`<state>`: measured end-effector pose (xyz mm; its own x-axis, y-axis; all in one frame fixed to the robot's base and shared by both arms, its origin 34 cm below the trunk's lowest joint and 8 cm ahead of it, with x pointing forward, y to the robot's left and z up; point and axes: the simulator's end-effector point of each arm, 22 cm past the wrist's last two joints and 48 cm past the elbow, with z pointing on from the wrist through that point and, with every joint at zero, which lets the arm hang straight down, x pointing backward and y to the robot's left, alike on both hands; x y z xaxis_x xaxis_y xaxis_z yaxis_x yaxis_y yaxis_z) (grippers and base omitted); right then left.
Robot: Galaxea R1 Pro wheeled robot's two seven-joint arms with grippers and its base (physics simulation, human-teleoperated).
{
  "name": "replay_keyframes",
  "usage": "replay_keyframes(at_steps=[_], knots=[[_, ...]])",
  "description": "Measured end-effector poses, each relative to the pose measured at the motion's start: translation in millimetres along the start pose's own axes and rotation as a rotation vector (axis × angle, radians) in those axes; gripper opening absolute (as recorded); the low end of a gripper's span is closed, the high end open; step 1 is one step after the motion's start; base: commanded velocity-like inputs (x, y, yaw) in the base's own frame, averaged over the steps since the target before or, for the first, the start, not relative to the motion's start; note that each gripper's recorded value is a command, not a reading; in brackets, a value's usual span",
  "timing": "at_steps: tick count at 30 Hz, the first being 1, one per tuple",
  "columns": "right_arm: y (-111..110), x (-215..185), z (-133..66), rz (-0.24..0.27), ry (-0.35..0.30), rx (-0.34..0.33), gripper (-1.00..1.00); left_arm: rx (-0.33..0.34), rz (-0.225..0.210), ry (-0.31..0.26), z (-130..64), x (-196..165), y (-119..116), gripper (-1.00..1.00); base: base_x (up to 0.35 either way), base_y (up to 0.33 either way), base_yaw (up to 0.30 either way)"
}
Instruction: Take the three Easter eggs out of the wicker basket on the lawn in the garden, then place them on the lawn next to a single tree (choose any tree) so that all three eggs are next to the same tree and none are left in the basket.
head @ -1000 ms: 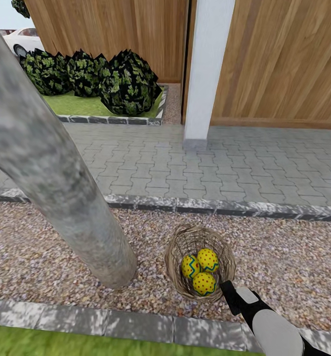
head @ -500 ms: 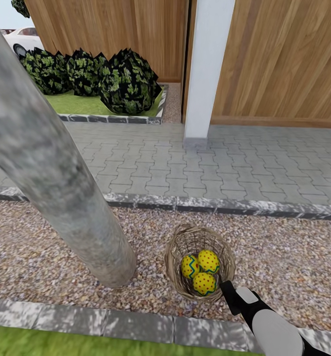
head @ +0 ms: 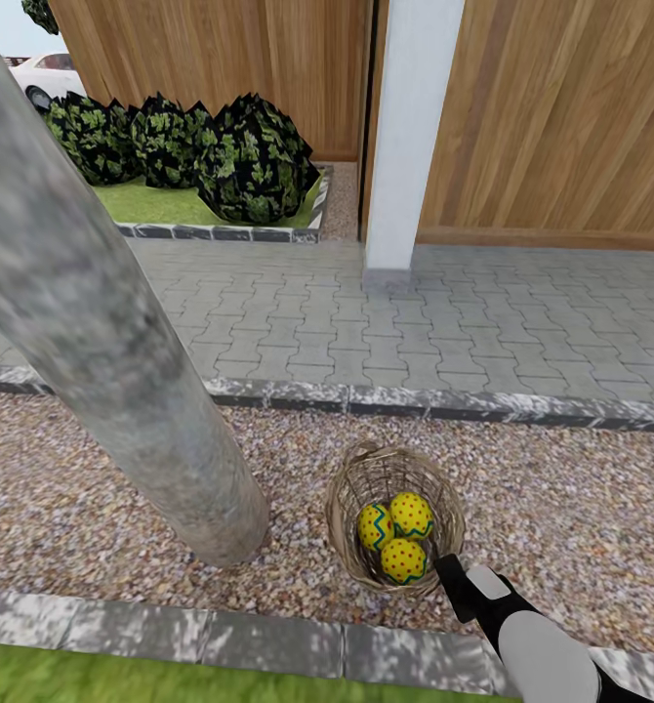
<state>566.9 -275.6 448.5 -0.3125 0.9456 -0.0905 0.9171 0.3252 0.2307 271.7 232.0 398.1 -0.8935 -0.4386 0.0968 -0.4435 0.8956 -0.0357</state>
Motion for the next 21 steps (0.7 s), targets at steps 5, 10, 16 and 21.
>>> replay_keyframes(at_steps=[5, 10, 16, 21], knots=[[-3, 0, 8.2, -0.001, -0.001, 0.0, -1.0, 0.0, 0.0, 0.0, 8.7, 0, 0, 1.0, 0.0, 0.0, 0.0], [-5, 1, 16.6, 0.0, -0.001, 0.0, -1.0, 0.0, 0.0, 0.0, 17.5, -1, 1, 1.0, 0.0, 0.0, 0.0], [-9, 1, 25.5, 0.007, 0.0, 0.0, -1.0, 0.001, 0.001, -0.002, 27.6, -1, 2, 1.0, 0.0, 0.0, 0.0], [-11, 2, 26.2, -0.002, -0.003, -0.01, -1.0, 0.007, 0.001, -0.013, 32.5, -1, 2, 1.0, 0.0, 0.0, 0.0]])
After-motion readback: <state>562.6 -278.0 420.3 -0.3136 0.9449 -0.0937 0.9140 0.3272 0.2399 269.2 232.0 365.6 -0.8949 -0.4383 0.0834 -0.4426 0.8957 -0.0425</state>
